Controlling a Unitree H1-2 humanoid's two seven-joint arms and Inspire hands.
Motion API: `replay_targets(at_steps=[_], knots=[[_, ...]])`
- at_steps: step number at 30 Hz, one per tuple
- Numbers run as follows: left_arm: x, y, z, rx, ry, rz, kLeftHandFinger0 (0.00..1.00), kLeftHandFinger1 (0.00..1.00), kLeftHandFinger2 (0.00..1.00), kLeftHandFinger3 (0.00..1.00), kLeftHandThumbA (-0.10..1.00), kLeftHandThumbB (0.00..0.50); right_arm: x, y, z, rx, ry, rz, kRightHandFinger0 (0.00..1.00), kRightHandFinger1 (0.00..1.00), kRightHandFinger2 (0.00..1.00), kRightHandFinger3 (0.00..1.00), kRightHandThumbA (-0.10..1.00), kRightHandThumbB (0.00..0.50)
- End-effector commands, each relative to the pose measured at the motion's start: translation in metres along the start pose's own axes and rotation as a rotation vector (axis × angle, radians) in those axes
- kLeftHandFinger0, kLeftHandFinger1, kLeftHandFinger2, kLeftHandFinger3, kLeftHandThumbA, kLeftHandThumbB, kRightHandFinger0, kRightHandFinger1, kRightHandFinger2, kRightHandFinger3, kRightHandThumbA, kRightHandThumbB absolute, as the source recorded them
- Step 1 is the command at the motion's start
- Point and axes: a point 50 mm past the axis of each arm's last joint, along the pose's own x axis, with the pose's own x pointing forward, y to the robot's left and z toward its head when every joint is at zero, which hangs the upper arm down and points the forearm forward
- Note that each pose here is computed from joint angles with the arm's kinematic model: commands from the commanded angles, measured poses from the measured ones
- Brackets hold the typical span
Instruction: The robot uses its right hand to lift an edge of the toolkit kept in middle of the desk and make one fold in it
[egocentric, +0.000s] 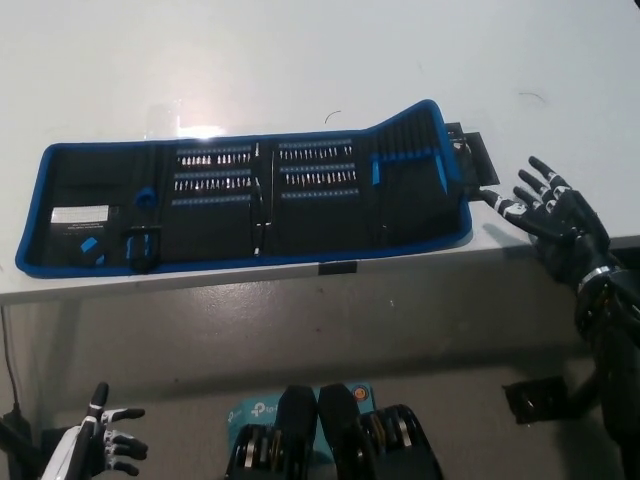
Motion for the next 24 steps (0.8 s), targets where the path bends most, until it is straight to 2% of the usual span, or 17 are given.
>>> replay_targets(at_steps=[1,4,9,11,13,15,17,21,24], knots=[[-0.004,0.003,0.005,0.008,-0.019,0.002,0.43,0.46,0.37,0.61,1.0,0.5,0.012,0.023,0.021,-0.038,-0.06,0.023,1.0,1.0,1.0,1.0,0.85,0.242],[-0.003,0.005,0.004,0.016,-0.02,0.006,0.4,0.43,0.36,0.6,1.0,0.5,0.014,0.033,0.018,-0.05,-0.055,0.03,1.0,1.0,1.0,1.0,0.83,0.241],[-0.003,0.006,0.003,0.013,-0.018,0.002,0.43,0.45,0.38,0.62,1.0,0.5,0.019,0.049,0.021,-0.069,-0.048,0.055,1.0,1.0,1.0,1.0,0.83,0.26],[-0.003,0.007,0.005,0.022,-0.02,0.004,0.44,0.46,0.38,0.64,1.0,0.5,0.025,0.055,0.031,-0.086,-0.057,0.06,1.0,1.0,1.0,1.0,0.82,0.267],[-0.003,0.007,0.005,0.019,-0.011,0.004,0.44,0.47,0.39,0.64,1.0,0.5,0.03,0.061,0.043,-0.153,-0.073,0.062,1.0,1.0,1.0,1.0,0.88,0.266],[-0.003,0.007,0.006,0.015,-0.015,0.004,0.43,0.45,0.38,0.63,1.0,0.5,0.032,0.064,0.049,-0.181,-0.075,0.065,1.0,1.0,1.0,1.0,0.89,0.259],[-0.002,0.007,0.006,0.021,-0.015,0.004,0.43,0.45,0.37,0.63,1.0,0.5,0.035,0.07,0.058,-0.175,-0.086,0.075,1.0,1.0,1.0,1.0,0.85,0.258],[-0.005,0.009,0.005,0.03,-0.018,0.001,0.45,0.47,0.39,0.65,1.0,0.5,0.033,0.081,0.052,-0.155,-0.081,0.079,1.0,1.0,1.0,1.0,0.84,0.256],[-0.004,0.003,0.008,0.015,-0.027,-0.001,0.44,0.46,0.39,0.64,1.0,0.5,0.029,0.081,0.042,-0.147,-0.07,0.075,1.0,1.0,1.0,1.0,0.84,0.257]])
